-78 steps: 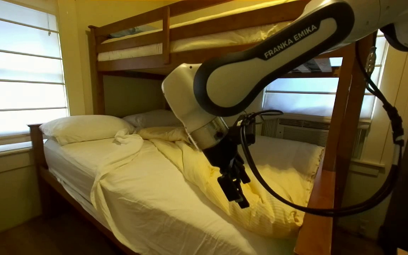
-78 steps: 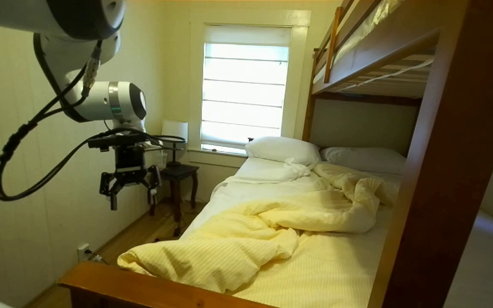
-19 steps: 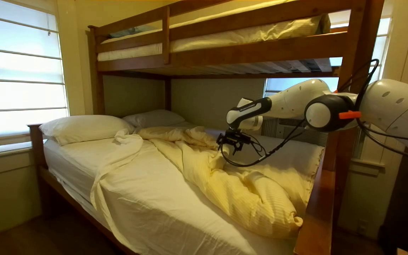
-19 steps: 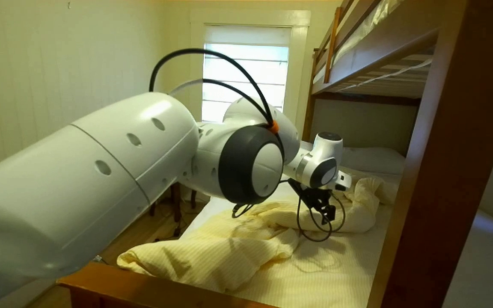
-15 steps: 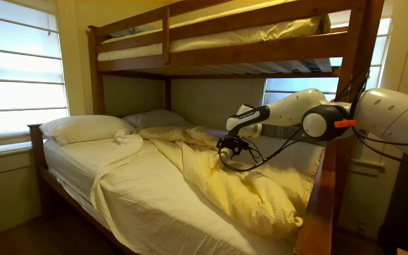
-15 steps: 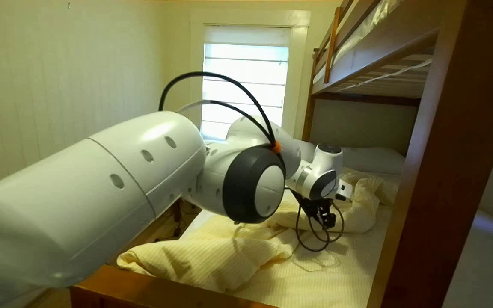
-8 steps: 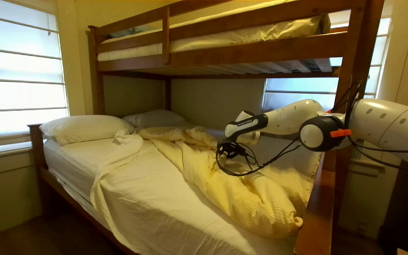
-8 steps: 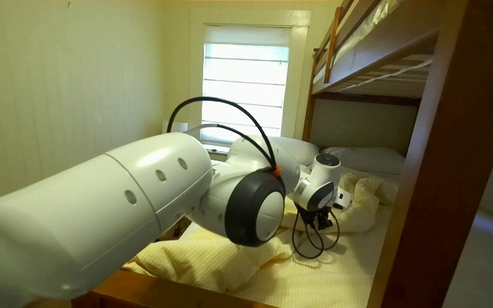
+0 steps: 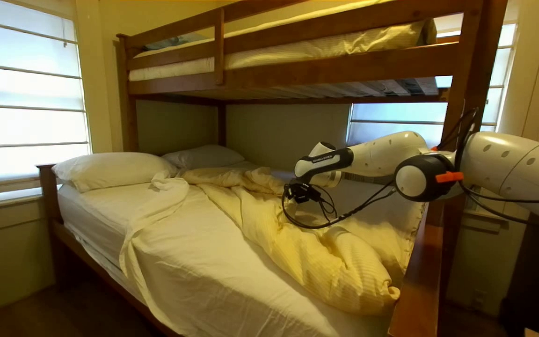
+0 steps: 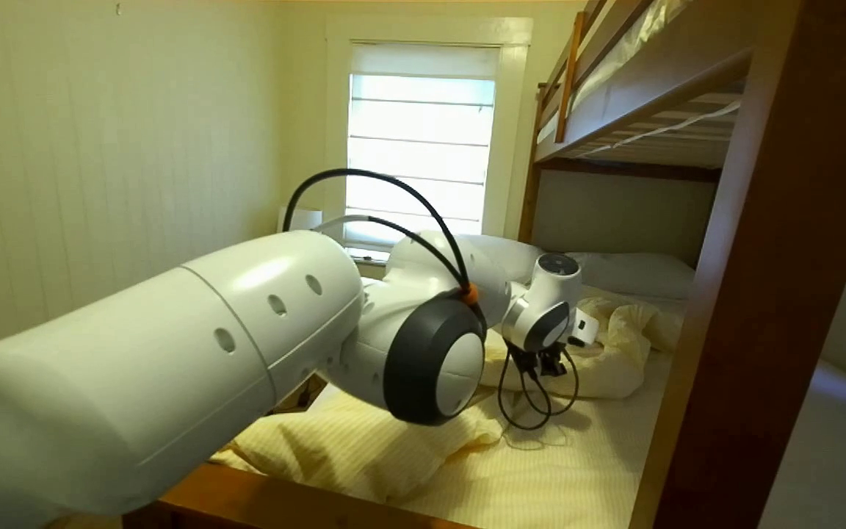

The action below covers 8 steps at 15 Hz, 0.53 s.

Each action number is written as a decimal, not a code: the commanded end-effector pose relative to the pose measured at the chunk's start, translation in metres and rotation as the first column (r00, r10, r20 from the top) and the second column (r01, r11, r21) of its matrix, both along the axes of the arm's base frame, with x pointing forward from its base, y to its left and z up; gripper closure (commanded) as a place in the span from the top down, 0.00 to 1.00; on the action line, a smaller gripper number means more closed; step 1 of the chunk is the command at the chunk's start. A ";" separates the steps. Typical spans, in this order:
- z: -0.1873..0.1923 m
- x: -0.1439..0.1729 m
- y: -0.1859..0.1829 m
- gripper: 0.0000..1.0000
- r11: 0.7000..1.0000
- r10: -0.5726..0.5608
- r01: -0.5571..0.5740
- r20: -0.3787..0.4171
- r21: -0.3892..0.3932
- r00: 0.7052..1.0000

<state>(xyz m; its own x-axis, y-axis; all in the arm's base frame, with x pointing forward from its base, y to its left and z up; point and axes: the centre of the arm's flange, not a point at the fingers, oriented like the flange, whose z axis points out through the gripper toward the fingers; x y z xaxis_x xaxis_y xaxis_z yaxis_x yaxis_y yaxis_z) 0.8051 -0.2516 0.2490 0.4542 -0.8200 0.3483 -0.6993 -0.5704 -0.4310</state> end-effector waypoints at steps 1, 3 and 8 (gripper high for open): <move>0.070 0.024 0.049 0.02 0.982 0.172 -0.167 0.042 -0.086 0.984; 0.096 0.027 0.094 0.02 0.955 0.271 -0.262 0.048 -0.136 0.961; 0.126 0.021 0.235 0.02 0.842 0.511 -0.495 0.028 -0.215 0.859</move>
<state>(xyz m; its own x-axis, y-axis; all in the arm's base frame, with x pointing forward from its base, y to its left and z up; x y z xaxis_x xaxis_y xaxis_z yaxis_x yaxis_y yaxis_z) 0.8434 -0.0870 0.3619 0.6790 -0.5236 0.5146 -0.3797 -0.8504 -0.3642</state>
